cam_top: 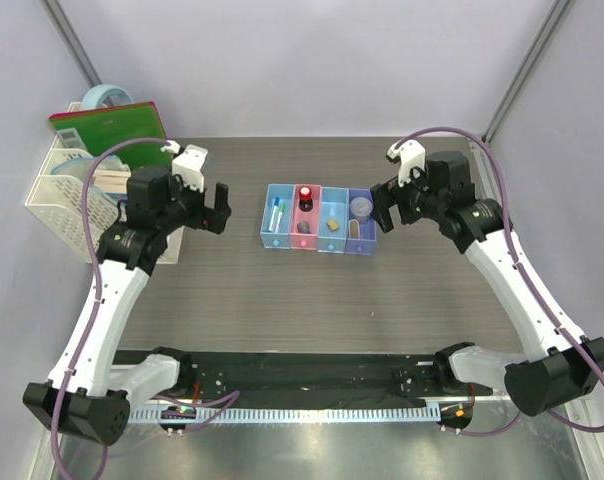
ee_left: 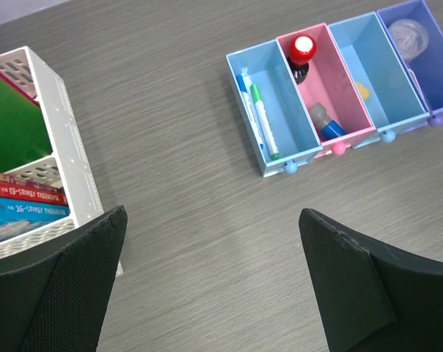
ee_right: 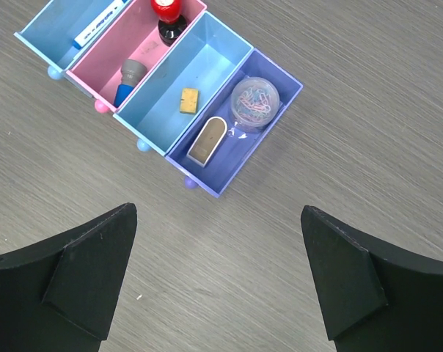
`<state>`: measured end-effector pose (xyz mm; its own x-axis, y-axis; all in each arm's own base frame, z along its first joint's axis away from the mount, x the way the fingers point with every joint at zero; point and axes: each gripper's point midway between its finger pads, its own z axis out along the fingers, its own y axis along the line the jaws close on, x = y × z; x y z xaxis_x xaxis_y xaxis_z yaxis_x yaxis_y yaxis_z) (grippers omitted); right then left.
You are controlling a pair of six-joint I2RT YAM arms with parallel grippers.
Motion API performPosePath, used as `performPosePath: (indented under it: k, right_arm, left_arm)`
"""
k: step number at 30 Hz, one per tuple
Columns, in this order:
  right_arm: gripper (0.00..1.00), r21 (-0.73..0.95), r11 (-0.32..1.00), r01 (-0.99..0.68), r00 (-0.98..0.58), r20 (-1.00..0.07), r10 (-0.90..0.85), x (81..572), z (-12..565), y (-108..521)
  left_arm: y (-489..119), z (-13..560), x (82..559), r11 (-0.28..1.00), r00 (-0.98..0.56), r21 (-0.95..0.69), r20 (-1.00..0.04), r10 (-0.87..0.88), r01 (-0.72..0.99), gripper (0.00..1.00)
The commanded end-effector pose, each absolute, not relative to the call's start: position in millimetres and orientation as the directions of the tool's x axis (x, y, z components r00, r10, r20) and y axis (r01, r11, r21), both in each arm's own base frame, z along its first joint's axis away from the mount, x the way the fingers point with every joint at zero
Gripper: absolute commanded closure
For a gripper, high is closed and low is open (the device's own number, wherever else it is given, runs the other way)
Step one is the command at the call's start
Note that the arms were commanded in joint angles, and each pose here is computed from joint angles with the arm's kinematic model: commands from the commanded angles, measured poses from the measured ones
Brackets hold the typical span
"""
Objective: Sort the stationery into containers
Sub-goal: Reset both arms
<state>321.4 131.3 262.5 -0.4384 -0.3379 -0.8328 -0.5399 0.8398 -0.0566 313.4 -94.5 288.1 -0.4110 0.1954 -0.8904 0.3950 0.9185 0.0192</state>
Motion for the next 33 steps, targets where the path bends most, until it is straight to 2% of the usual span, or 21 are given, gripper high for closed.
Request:
performPosePath:
  k: [1,6,13,20,21,28,33]
  right_arm:
    - [0.00,-0.069,0.859,-0.508,-0.396,-0.867,-0.304,326,276,125]
    - [0.00,-0.096,0.879,-0.467,-0.398,-0.865,-0.306,333,268,118]
    - [0.00,-0.198,0.914,-0.354,-0.424,-0.837,-0.345,345,255,91]
    - [0.00,-0.233,0.920,-0.315,-0.433,-0.827,-0.358,346,247,81]
    - [0.00,-0.236,0.920,-0.312,-0.434,-0.826,-0.359,347,247,80]
    - [0.00,-0.245,0.921,-0.303,-0.430,-0.827,-0.361,347,249,77]
    - [0.00,-0.243,0.920,-0.307,-0.434,-0.825,-0.362,347,247,78]
  left_arm:
    - [-96,308,310,0.909,-0.341,-0.025,-0.931,0.130,0.415,0.00]
    - [-92,303,321,0.916,-0.343,-0.003,-0.928,0.147,0.401,0.00]
    - [-100,283,384,0.923,-0.423,0.086,-0.870,0.253,0.375,0.00]
    - [-141,219,437,0.898,-0.498,0.125,-0.796,0.345,0.423,0.00]
    - [-146,194,444,0.895,-0.535,0.126,-0.763,0.363,0.428,0.00]
    - [-168,123,444,0.868,-0.612,0.113,-0.666,0.428,0.484,0.00]
    - [-180,102,428,0.833,-0.613,0.122,-0.621,0.488,0.539,0.00]
